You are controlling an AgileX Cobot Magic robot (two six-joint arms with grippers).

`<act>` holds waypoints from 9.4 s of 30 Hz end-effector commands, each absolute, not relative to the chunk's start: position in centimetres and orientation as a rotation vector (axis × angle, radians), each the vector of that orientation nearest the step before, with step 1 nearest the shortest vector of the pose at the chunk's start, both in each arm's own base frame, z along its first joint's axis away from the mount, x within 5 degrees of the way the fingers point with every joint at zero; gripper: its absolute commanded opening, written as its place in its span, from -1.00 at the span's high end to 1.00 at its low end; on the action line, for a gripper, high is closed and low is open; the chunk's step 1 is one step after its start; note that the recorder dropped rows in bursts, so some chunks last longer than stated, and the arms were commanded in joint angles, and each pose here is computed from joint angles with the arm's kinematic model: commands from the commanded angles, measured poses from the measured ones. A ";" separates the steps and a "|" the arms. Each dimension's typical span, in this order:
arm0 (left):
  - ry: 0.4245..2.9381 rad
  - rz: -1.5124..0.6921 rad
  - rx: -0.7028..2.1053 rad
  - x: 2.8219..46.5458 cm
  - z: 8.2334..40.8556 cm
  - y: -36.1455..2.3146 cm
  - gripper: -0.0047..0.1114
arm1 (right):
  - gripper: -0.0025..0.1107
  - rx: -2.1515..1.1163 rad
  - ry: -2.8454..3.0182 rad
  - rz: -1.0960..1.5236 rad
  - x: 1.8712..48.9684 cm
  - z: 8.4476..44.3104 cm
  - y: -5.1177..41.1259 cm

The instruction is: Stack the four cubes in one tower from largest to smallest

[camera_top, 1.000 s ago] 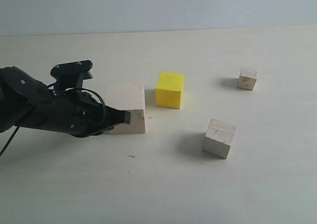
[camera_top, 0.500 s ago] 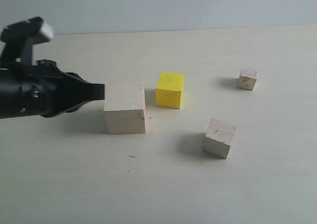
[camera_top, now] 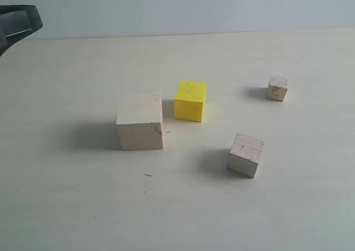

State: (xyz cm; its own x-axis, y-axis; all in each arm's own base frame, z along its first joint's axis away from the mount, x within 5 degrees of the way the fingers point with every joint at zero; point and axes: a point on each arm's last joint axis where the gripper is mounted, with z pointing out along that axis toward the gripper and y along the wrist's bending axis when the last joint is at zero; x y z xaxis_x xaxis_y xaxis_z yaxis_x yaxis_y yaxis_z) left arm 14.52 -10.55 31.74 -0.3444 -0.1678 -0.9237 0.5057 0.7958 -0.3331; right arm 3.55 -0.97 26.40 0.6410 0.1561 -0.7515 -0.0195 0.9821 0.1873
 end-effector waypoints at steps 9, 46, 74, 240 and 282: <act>1.814 -0.707 0.313 14.2 31.4 -10.7 0.92 | 0.96 0.043 1.093 0.109 4.2 32.0 0.1; 1.821 -0.693 0.376 14.0 31.2 -10.9 0.92 | 0.96 -0.551 2.043 0.547 18.4 23.3 13.2; 1.740 -0.602 0.321 14.7 31.8 -10.3 0.92 | 0.96 -0.159 1.867 0.561 25.8 35.7 15.8; 1.768 -0.586 0.700 11.7 31.4 -10.4 0.92 | 0.96 -2.012 1.808 0.398 34.4 25.0 27.5; 1.786 -0.580 0.705 11.7 30.7 -10.3 0.92 | 0.51 -1.928 1.954 0.507 35.4 22.4 28.9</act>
